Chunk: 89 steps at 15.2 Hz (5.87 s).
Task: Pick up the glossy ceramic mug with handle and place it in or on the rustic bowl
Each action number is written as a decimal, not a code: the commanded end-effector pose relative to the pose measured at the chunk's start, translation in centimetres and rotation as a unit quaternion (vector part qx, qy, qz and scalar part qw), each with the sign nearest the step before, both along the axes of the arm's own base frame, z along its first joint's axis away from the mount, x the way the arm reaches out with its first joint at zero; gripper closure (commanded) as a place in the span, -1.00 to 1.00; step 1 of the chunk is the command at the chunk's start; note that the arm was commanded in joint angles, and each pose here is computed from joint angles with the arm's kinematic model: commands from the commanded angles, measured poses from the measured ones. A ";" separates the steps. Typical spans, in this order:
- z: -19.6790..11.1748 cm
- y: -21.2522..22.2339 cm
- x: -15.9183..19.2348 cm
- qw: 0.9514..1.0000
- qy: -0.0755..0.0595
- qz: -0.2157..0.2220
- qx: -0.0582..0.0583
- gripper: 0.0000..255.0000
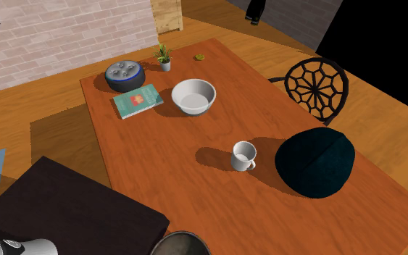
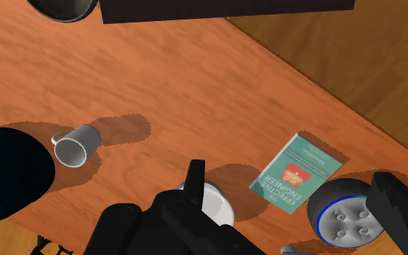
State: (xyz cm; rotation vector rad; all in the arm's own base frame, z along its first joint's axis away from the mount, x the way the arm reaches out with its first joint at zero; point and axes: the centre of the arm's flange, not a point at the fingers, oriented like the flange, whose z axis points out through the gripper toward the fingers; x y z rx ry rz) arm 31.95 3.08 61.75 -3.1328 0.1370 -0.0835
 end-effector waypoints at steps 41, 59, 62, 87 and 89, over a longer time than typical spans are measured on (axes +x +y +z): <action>-37.6 -31.4 18.6 1.000 0.004 0.015 -0.022 -1.00; -50.8 -39.6 23.5 0.999 0.005 0.019 -0.028 -1.00; -50.8 -39.6 23.5 0.999 0.005 0.019 -0.028 -1.00; -45.6 -39.6 23.5 0.999 0.005 0.019 -0.028 1.00; -44.5 -39.6 23.5 0.999 0.005 0.019 -0.028 1.00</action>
